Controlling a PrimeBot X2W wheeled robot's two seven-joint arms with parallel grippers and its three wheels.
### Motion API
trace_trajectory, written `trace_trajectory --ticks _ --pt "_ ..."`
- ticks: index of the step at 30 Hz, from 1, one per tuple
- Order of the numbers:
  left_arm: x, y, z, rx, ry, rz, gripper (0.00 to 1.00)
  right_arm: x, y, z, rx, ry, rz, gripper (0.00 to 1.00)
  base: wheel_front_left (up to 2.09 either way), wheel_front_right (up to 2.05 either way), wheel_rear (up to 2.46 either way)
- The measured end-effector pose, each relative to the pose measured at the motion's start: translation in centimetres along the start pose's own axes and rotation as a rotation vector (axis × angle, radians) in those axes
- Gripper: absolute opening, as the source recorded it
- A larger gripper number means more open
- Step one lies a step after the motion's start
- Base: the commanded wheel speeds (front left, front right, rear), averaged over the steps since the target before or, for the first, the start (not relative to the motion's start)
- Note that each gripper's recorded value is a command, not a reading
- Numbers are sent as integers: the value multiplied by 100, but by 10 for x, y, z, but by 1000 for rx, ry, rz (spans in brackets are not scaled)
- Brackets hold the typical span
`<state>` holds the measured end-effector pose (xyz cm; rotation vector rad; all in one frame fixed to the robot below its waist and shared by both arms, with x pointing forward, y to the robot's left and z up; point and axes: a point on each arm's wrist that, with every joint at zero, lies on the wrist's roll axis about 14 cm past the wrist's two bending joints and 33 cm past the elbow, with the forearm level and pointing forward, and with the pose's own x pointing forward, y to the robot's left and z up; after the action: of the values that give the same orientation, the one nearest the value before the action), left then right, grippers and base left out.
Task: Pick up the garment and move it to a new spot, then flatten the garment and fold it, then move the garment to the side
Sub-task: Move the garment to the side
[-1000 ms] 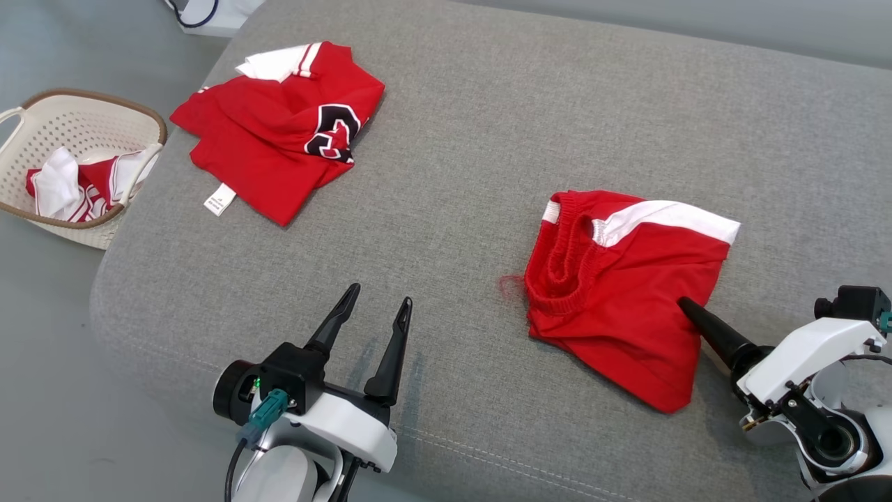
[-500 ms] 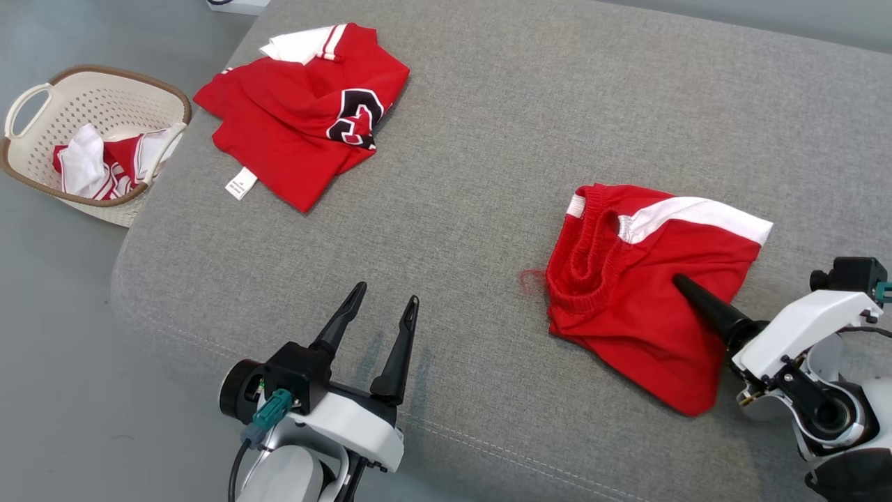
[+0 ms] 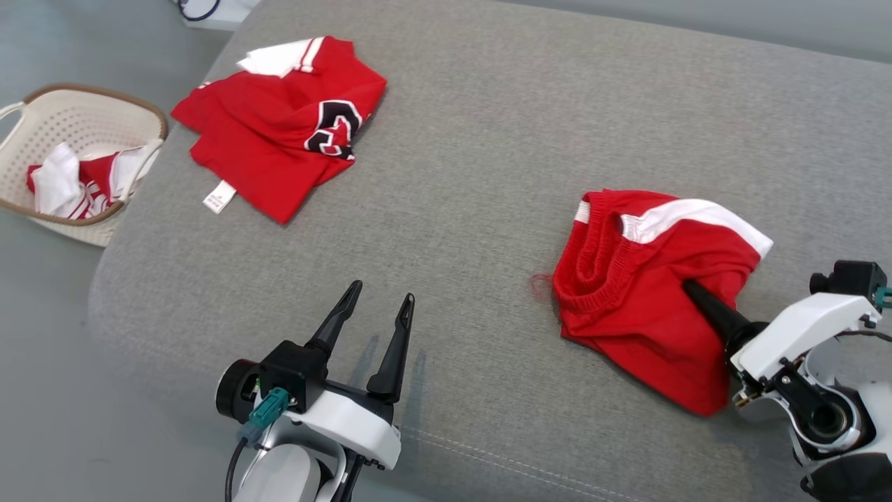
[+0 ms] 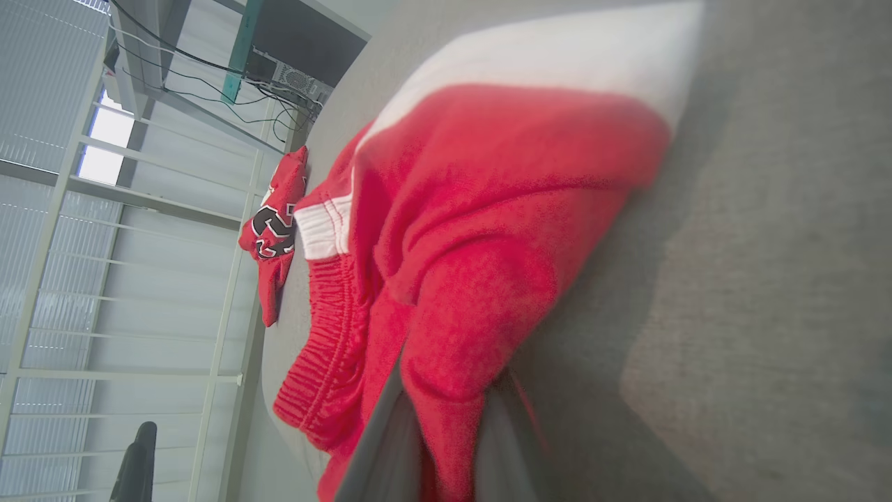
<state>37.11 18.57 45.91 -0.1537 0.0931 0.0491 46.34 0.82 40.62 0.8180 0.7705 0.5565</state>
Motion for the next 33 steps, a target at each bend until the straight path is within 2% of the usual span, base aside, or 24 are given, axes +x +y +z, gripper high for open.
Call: trace_trajectory --ticks 8,19,30,33 --pt "14 -35 5 5 -21 -122 100 -42 -24 4 25 -90 -72 0 0 0 0" --pt "42 -110 14 17 -55 -358 100 -112 -48 10 67 -252 -162 0 0 0 0" --pt "44 -182 11 -3 -52 -551 100 -185 -76 8 107 -382 -282 0 0 0 0" --pt "42 -192 6 -2 -41 -579 100 -199 -86 10 79 -399 -326 0 0 0 0"
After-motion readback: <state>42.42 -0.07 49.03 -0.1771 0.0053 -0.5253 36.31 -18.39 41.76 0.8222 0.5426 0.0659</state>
